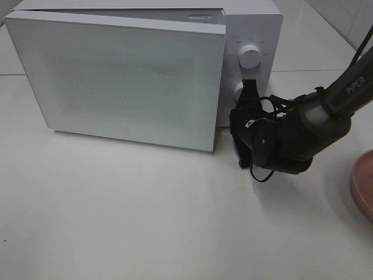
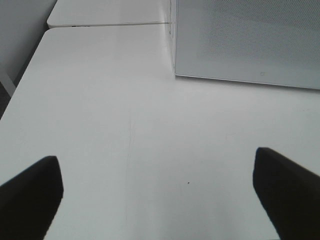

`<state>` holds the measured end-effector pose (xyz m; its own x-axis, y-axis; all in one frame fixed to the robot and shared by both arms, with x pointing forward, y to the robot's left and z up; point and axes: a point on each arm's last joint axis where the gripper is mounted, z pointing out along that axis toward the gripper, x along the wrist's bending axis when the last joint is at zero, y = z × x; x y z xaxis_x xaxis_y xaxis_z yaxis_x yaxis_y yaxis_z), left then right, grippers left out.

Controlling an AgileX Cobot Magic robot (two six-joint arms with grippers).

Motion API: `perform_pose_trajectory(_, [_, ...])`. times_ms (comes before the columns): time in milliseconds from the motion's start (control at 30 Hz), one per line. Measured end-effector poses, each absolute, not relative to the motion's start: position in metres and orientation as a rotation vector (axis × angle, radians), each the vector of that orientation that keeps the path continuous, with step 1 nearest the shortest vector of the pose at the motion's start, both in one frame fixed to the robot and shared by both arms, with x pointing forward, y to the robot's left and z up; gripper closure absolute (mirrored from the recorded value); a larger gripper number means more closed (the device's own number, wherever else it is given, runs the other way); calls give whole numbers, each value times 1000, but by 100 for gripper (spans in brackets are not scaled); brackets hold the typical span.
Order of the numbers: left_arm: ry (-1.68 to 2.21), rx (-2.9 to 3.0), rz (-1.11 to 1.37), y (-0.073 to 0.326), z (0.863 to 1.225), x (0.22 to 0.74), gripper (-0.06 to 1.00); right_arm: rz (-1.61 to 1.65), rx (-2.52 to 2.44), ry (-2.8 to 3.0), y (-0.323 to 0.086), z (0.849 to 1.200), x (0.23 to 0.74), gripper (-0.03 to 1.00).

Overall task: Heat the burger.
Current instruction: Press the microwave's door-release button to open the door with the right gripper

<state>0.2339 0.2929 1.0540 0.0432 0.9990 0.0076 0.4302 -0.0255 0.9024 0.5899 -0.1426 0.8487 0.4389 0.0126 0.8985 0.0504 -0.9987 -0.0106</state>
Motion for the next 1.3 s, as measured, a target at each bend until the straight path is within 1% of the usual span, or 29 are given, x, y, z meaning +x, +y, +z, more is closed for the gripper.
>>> perform_pose_trajectory(567, [1488,1561,947,293,1054,234,-3,-1612,-2645,-49,-141,849,591,96])
perform_pose_trajectory(833, [1488,1561,947,293,1054,234,-3,-1646,-2630,-58,-144,851,586,96])
perform_pose_trajectory(1033, [1488,1561,947,293,1054,234,-3,-1666,-2598,-34,-139,851,577,96])
perform_pose_trajectory(1133, [1488,1561,947,293,1054,234,-3,-1668,-2592,-32,-140,854,571,96])
perform_pose_trajectory(1300, [1488,1561,947,293,1054,234,-3,-1737,-2538,-50,-142,872,562,96])
